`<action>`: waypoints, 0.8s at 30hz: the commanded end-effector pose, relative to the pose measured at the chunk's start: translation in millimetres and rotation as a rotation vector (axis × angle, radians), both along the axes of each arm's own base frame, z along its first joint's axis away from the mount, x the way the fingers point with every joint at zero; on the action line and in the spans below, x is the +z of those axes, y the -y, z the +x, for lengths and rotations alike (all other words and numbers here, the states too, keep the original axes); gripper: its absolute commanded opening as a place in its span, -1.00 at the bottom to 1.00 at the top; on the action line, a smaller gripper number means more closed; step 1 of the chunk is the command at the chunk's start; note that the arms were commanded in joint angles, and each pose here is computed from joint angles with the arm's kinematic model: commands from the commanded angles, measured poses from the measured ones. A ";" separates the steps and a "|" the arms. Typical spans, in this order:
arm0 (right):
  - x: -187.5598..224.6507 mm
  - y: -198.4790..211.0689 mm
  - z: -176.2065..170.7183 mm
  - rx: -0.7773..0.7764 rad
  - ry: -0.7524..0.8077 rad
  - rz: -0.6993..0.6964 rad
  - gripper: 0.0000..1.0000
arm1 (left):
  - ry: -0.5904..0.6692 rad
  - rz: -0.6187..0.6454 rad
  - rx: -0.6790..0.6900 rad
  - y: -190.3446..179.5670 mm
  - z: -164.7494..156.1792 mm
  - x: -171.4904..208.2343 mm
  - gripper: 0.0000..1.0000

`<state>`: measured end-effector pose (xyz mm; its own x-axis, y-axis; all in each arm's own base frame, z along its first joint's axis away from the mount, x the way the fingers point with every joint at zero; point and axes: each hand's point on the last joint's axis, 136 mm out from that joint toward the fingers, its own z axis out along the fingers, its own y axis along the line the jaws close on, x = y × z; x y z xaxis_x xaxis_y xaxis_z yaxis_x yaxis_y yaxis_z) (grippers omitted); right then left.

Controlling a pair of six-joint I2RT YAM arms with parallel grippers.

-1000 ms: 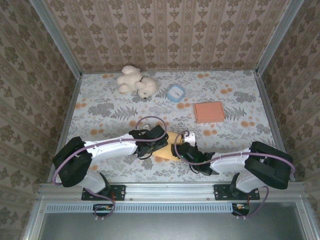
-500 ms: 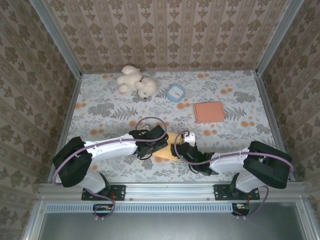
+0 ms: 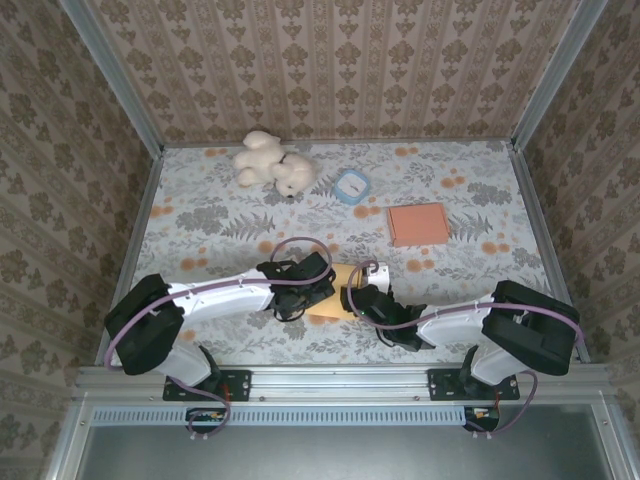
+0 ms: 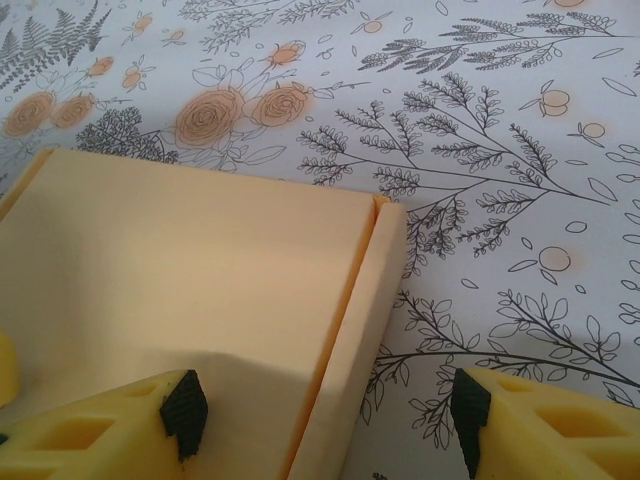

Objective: Fold the paper box

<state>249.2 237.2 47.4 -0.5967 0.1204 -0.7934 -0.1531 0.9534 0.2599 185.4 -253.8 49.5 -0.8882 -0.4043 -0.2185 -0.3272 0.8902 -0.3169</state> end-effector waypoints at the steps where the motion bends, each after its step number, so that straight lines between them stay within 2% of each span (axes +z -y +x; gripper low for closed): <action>1: -27.8 4.7 -15.3 0.038 -0.084 -0.090 0.39 | -0.032 -0.132 0.012 22.5 -5.5 8.5 0.82; 14: -28.1 -9.9 -17.2 0.064 -0.088 -0.066 0.39 | -0.066 -0.223 0.055 33.8 -10.6 15.1 0.84; 24: -23.0 -18.6 -19.4 0.081 -0.082 -0.042 0.38 | -0.056 -0.295 0.058 47.6 -8.9 28.9 0.69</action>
<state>249.9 247.2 48.4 -0.5819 0.1321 -0.8025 -0.1489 0.9527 0.2648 165.2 -266.5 45.7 -0.8798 -0.4698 -0.0724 -0.4125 0.8303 -0.3748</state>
